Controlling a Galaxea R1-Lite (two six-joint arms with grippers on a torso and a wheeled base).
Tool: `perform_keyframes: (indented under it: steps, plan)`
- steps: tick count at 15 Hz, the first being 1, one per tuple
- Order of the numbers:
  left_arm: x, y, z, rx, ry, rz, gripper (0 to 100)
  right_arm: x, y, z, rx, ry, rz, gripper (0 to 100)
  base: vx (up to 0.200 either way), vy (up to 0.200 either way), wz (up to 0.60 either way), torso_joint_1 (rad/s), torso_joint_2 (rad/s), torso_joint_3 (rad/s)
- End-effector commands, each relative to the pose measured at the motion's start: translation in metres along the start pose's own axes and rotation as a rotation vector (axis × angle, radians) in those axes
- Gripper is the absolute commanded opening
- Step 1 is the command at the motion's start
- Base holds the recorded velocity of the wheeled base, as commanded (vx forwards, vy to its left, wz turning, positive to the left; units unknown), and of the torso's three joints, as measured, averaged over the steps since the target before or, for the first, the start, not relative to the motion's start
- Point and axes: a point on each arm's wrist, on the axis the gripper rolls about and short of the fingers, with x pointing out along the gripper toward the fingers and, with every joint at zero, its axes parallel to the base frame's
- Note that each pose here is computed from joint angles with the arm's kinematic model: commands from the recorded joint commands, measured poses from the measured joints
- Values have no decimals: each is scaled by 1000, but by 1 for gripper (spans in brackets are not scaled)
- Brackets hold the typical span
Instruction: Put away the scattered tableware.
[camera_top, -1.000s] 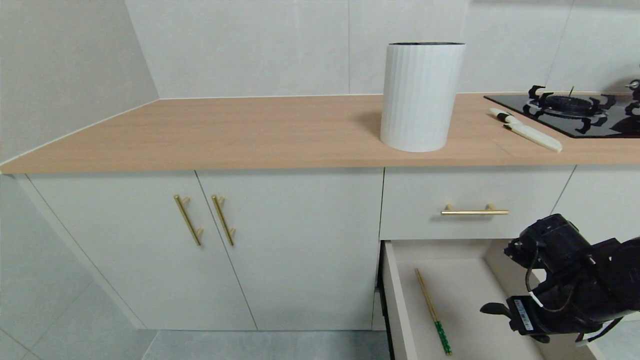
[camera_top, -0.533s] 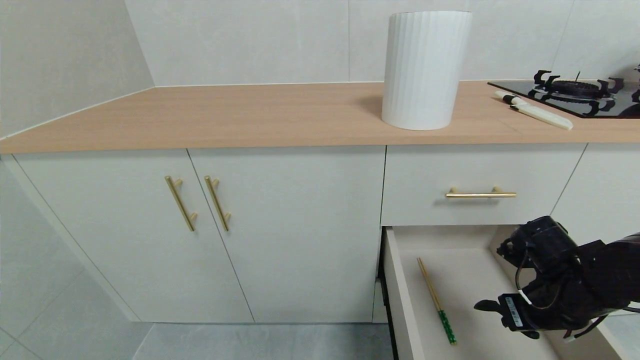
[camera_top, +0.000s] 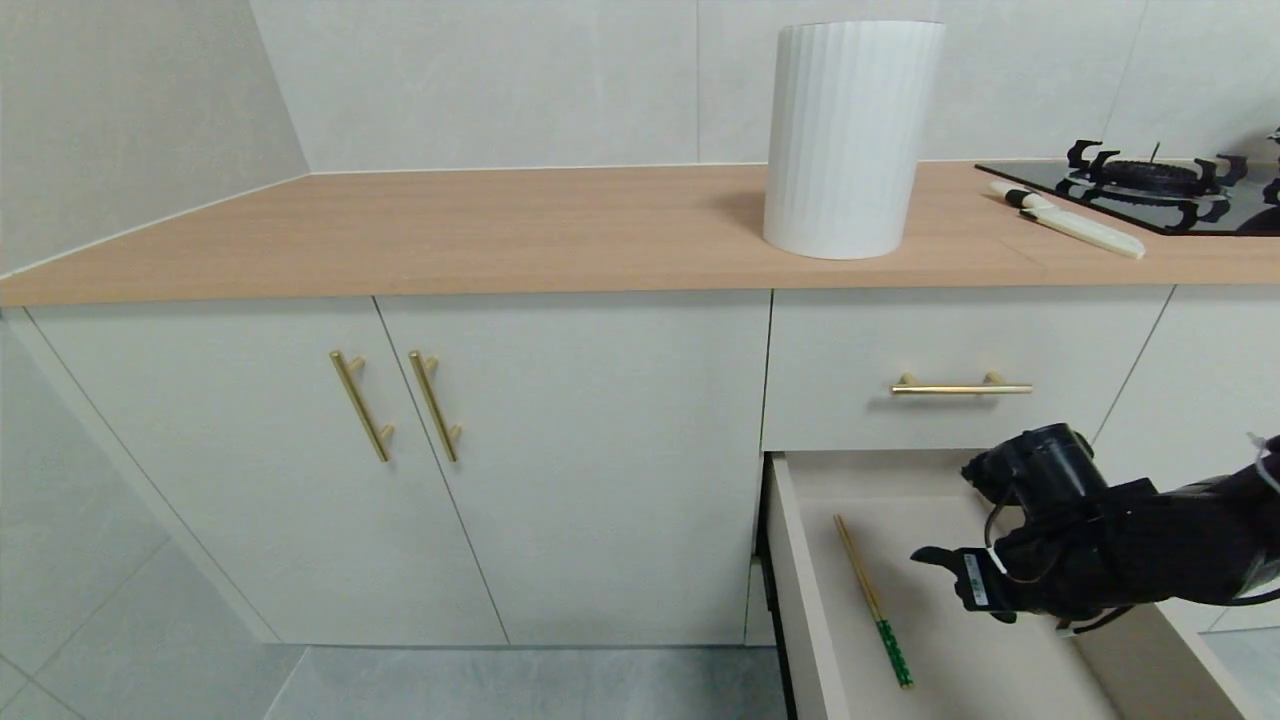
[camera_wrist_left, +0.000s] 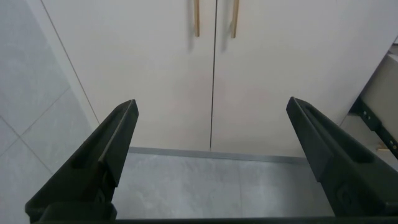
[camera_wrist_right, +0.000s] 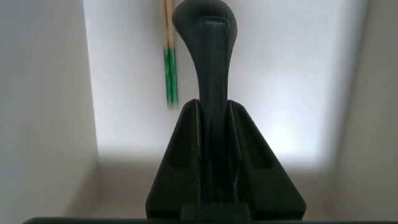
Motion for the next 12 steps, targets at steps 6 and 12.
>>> perform_keyframes:
  steps: [6, 12]
  plan:
    - [0, 0, 0, -1, 0, 1, 100, 106, -7, -35, -36, -12, -98, 0, 0, 0, 0, 0, 0, 0]
    - [0, 0, 0, -1, 0, 1, 100, 112, -7, -34, -32, -51, -116, 0, 0, 0, 0, 0, 0, 0]
